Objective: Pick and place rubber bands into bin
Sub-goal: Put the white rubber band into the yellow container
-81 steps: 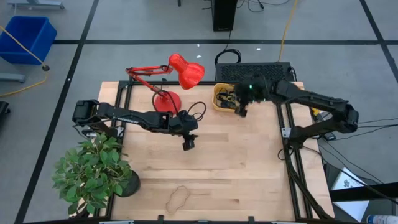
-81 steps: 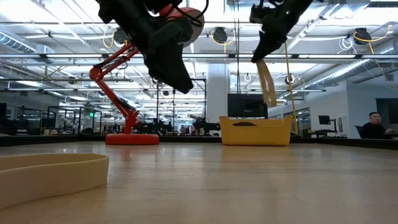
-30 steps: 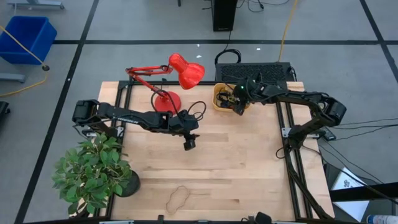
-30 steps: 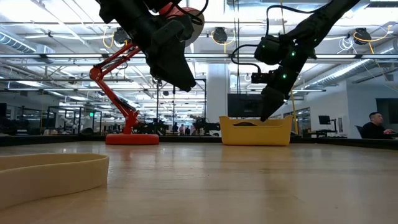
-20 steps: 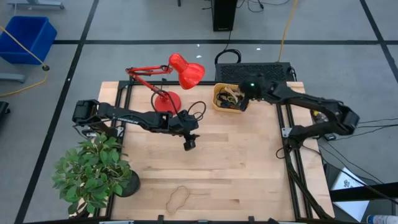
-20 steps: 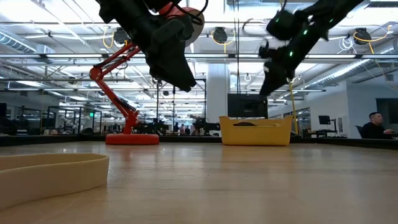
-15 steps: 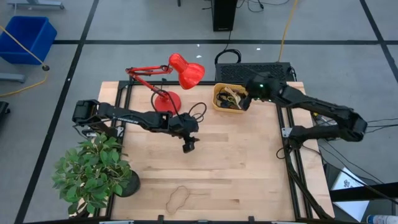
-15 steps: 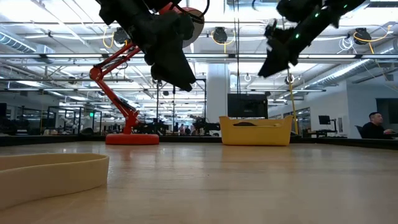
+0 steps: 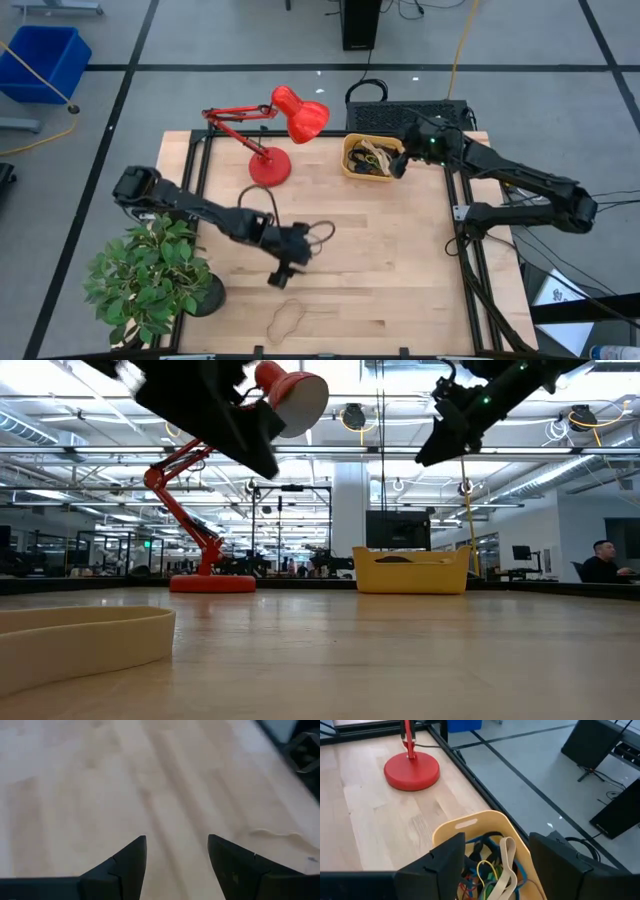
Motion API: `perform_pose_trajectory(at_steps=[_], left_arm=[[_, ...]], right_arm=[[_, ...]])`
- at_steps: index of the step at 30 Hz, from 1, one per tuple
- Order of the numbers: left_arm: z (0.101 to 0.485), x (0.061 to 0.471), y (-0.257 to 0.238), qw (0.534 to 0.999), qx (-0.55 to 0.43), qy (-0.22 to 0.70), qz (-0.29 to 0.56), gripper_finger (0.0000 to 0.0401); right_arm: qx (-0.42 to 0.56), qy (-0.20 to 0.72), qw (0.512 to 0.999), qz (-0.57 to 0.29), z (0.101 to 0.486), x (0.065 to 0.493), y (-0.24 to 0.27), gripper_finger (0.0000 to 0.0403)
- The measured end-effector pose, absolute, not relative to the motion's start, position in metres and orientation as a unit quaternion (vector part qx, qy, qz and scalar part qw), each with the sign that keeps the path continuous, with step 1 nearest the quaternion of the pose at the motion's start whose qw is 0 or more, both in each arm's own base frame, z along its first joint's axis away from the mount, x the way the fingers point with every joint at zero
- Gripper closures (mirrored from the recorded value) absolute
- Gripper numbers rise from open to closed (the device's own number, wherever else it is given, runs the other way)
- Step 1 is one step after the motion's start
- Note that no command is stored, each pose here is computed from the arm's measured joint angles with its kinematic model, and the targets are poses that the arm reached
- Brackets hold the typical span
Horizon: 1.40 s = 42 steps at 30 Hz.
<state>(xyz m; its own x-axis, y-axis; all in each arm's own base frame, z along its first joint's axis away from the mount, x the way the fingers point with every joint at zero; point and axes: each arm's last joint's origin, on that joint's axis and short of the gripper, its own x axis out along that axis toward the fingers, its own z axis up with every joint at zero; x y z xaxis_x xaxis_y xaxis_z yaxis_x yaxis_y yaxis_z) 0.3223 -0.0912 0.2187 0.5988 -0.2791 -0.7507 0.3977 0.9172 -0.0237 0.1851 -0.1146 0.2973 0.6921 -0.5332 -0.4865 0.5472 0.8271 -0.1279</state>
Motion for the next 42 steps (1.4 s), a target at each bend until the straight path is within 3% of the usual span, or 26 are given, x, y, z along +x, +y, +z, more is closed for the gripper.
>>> perform_pose_trajectory(at_steps=[10, 22, 35, 42], left_arm=[[0.172, 0.321, -0.148, 0.857, 0.073, 0.452, -0.238, 0.0185], [0.147, 0.321, -0.157, 0.836, 0.056, 0.493, -0.235, 0.0187], [0.145, 0.319, -0.156, 0.830, 0.052, 0.505, -0.230, 0.0302], [0.146, 0.319, -0.157, 0.828, 0.047, 0.505, -0.239, 0.0315]], right_arm=[[0.015, 0.273, 0.916, -0.293, 0.291, 0.192, -0.119, 0.0186], [0.014, 0.272, 0.916, -0.293, 0.290, 0.193, -0.119, 0.0186], [0.014, 0.272, 0.916, -0.293, 0.290, 0.193, -0.119, 0.0190], [0.014, 0.272, 0.916, -0.293, 0.290, 0.193, -0.119, 0.0194]])
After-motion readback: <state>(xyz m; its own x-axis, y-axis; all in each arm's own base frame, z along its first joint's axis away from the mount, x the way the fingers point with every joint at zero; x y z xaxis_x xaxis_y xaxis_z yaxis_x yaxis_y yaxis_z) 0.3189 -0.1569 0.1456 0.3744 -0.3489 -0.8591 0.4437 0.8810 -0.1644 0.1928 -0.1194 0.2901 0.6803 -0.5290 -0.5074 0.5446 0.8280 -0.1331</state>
